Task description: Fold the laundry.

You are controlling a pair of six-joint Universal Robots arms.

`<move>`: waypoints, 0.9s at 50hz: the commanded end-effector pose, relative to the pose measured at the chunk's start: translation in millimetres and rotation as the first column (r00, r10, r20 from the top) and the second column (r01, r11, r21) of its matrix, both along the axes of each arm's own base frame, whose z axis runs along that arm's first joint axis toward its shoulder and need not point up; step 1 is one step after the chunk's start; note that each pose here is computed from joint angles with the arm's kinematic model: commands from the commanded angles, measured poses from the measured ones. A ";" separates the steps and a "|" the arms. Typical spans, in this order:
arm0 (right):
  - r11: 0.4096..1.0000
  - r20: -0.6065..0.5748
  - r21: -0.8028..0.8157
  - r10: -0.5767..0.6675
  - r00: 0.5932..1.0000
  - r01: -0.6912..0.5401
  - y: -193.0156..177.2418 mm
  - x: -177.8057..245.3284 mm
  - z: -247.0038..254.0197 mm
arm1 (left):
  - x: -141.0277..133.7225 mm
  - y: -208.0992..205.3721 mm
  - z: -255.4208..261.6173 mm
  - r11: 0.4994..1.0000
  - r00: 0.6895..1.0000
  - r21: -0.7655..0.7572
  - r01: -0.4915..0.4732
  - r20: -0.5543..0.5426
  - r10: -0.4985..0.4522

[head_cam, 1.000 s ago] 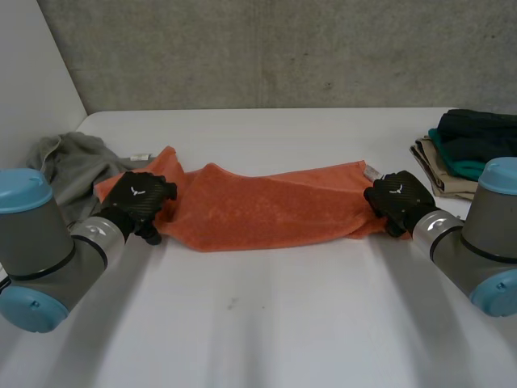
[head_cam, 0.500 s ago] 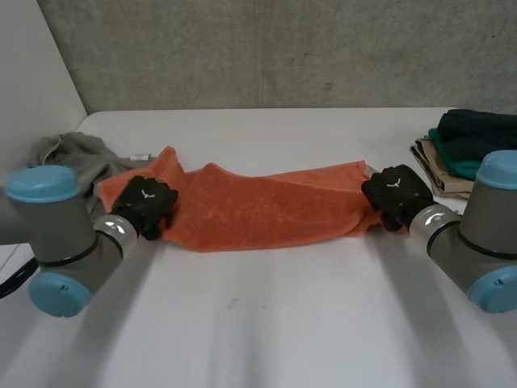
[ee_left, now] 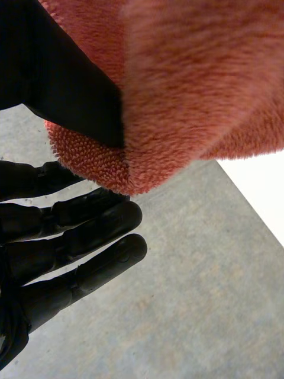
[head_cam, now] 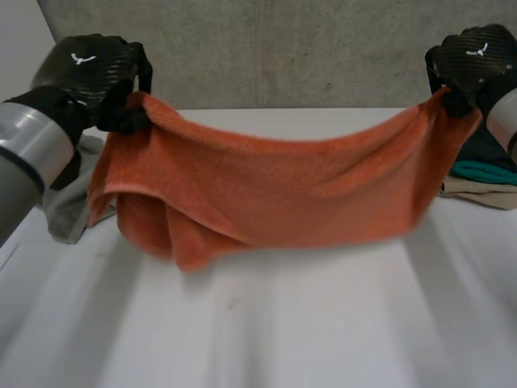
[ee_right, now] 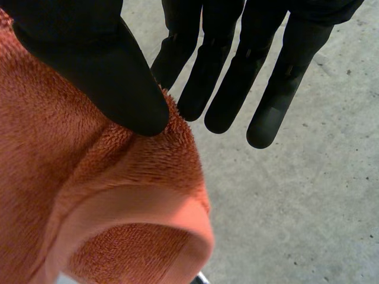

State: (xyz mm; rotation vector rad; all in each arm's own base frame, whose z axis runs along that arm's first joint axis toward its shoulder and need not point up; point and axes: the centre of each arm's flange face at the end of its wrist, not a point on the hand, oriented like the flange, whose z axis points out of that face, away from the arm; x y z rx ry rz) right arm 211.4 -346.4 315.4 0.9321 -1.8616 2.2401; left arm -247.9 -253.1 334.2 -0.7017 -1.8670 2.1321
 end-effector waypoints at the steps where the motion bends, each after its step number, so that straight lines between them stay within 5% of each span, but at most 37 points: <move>1: 0.996 0.005 0.093 -0.003 1.000 0.002 -40.2 20.5 -54.3 | -21.0 -54.3 -74.0 0.988 0.991 0.146 -0.045 0.133 0.025; 12: 0.994 0.003 -0.008 -0.108 0.994 0.108 -101.4 41.0 -150.6 | -55.6 -85.7 -165.5 0.954 0.976 0.299 -0.012 0.211 -0.054; 22: 0.974 0.084 -0.097 -0.197 0.977 0.205 -92.8 29.3 -108.2 | -17.8 -95.9 -112.1 0.957 0.975 0.218 -0.193 0.151 0.162; 30: 0.975 -0.041 0.216 -0.041 0.998 0.049 -23.0 17.6 -97.8 | 3.8 -64.6 -109.7 0.939 0.977 0.297 -0.173 0.173 0.125; 36: 0.841 -0.093 0.540 0.026 0.995 0.029 19.1 -7.7 -125.5 | 23.3 -60.8 -129.6 0.915 0.974 0.370 -0.163 0.208 0.089; 45: 0.783 -0.044 0.621 0.090 0.995 -0.043 27.4 -22.1 -161.6 | 34.5 -80.7 -163.1 0.894 0.973 0.438 -0.095 0.231 -0.010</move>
